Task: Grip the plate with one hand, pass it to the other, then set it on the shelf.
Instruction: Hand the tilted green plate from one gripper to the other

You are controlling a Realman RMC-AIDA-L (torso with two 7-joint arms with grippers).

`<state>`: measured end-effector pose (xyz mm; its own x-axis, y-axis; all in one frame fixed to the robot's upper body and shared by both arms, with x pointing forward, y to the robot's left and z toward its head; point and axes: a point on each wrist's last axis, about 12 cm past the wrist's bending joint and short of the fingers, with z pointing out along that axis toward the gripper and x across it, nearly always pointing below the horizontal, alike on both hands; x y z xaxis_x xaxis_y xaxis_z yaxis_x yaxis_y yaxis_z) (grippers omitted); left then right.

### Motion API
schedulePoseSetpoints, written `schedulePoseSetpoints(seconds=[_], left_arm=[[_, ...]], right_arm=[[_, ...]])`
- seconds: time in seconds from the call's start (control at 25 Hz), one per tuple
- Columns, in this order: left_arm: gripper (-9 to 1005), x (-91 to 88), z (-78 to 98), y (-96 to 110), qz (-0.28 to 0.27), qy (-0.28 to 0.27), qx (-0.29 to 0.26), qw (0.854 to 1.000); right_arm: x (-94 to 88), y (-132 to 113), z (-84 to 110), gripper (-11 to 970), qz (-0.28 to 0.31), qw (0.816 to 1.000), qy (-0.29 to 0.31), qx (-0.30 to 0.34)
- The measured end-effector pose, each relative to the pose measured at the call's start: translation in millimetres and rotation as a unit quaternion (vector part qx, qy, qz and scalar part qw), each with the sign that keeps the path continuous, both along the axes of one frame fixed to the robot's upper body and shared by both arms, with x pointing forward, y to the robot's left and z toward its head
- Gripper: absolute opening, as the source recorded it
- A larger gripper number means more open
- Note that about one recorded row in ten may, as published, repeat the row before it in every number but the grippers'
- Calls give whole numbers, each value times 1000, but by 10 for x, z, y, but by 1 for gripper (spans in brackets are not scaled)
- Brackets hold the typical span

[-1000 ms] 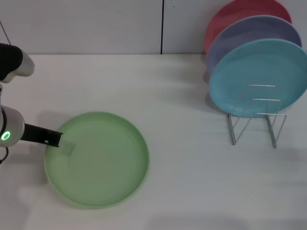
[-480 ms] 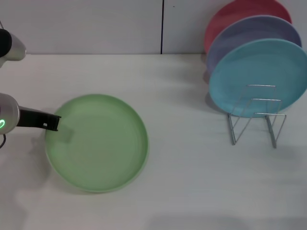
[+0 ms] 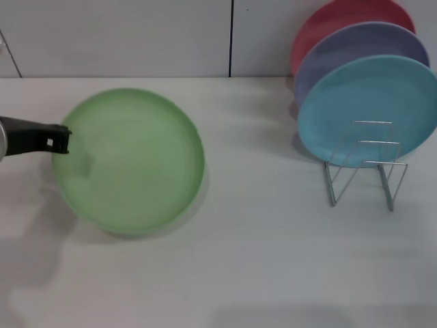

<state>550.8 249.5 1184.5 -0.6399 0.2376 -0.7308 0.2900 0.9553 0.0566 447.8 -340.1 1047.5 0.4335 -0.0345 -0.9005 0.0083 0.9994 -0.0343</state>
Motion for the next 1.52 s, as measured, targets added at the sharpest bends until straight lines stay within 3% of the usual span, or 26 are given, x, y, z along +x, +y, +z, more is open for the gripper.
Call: schedulePoseSetpoints(seconds=[0.2,0.4,0.44,0.6,0.64,0.92,1.04,1.08,1.32,1.4,1.44,1.52], left_arm=[[31,9,33,2,-4,-29,-1,1000],[32,24,86,-25,-13,-51,-8,999],[32,21,102,-40,-16,-58,-9,998],[32,21,112,-59,-19,-64,-10,998],[32,27,122,-67,-20,-69,-11,997],[32,33,179,-85,-24,-87,-13,996],[32,28,200,-92,-26,-90,-13,995],[32,27,201,-92,-26,-91,-13,995],[32,32,212,-109,-31,-93,-11,995],[32,32,216,-113,-34,-95,-9,995],[32,32,221,-119,-35,-96,-9,995],[31,30,250,-137,-40,-100,-11,994]], right_arm=[[119,27,83,819,49,999,-13,5],[383,21,263,818,143,990,-11,13],[502,58,332,818,185,983,1,9],[688,160,434,818,249,968,25,-2],[804,244,513,818,287,957,41,-7],[1042,532,791,817,376,922,91,-32],[1176,609,1060,817,401,897,178,-46],[1176,609,1060,817,401,897,178,-46],[1393,582,1631,818,391,861,318,-74],[1458,576,1784,817,392,846,353,-79],[1500,599,1898,817,405,829,377,-85],[1520,621,1946,817,411,820,389,-90]])
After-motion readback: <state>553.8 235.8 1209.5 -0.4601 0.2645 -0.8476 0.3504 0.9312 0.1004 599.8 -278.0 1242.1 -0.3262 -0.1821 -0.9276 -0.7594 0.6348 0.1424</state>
